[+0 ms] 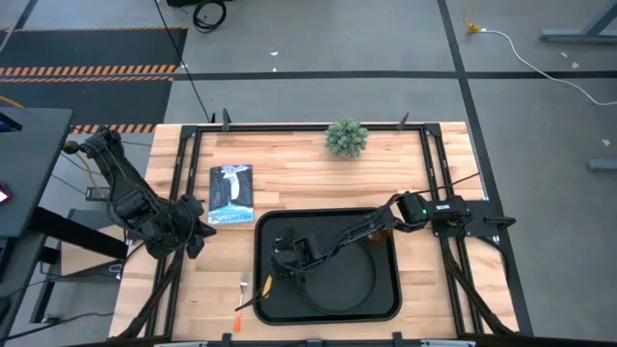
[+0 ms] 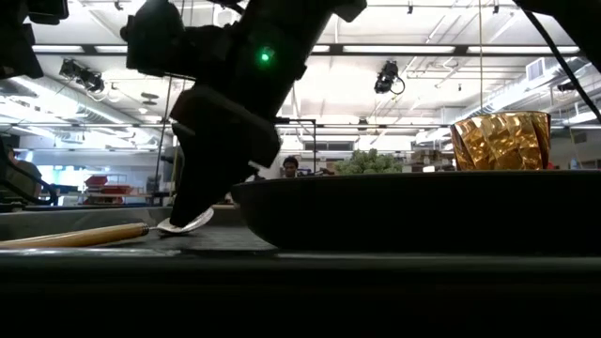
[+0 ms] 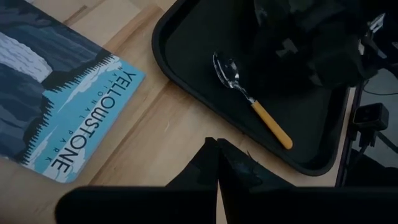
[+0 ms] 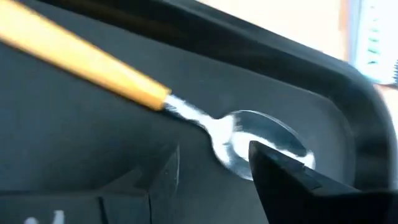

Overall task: Pick and place plate/cup/fork/spoon on tray
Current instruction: Put the orange spoon on the black tray

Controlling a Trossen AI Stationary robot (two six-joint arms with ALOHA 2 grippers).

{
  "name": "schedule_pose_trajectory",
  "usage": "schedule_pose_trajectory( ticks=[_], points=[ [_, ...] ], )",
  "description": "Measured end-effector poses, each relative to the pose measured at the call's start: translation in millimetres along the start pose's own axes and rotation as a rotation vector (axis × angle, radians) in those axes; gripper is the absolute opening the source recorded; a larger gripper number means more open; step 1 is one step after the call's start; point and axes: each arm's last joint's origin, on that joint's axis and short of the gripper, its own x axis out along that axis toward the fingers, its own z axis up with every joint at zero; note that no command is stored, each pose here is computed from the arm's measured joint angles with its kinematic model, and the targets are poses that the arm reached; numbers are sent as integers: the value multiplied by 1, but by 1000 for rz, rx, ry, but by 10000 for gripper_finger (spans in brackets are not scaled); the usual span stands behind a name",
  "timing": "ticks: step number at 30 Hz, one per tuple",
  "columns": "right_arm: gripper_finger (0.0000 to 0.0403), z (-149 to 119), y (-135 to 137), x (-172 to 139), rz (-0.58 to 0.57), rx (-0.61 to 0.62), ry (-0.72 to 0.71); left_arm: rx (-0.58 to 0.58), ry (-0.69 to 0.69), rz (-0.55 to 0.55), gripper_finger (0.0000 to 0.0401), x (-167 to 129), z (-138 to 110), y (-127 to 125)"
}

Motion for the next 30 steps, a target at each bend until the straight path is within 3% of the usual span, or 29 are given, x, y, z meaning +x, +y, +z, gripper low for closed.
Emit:
schedule_pose_trajectory(
  ticks=[30],
  points=[
    [197,-4,-60,18,-89,-107,10,81,-21,-69,9,0,1,-8]
  ],
)
